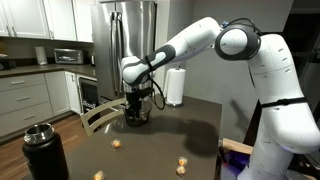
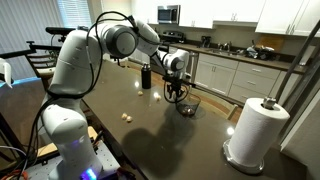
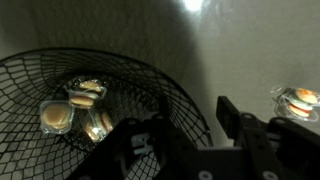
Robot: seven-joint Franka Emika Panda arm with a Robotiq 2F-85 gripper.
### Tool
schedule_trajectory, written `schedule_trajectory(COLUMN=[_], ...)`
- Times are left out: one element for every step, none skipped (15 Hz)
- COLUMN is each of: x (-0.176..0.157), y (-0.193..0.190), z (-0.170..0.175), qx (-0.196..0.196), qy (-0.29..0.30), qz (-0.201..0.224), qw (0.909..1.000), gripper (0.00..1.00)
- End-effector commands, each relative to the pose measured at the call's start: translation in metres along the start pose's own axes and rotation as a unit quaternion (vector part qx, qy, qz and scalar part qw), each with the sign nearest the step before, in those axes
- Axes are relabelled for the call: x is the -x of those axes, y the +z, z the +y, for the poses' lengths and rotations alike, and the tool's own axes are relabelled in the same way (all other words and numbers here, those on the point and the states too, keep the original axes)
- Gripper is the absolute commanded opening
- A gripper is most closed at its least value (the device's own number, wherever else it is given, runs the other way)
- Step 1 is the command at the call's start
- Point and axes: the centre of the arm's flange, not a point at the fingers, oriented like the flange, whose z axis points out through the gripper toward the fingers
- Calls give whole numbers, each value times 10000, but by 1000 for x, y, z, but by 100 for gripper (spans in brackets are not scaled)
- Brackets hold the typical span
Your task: Move the basket to the center of the table
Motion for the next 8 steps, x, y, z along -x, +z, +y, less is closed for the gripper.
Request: schedule_trajectory(x=[-3,-3,-1,0,0,2,5,8], y=[-4,-5,-6,-7,-9,-12,-17,-23], z=[7,7,7,7,7,7,6,5], qx=[-30,-20,-12,0,11,28,49,79], qy=[-129,-128,-128,-130,-135,-140,-156,-166], qz=[56,65,73,84,100,130,166,206], qw=[9999,9999,9999,9999,9999,9998,9997,9996], gripper=[22,16,9,8,5,5,2,4])
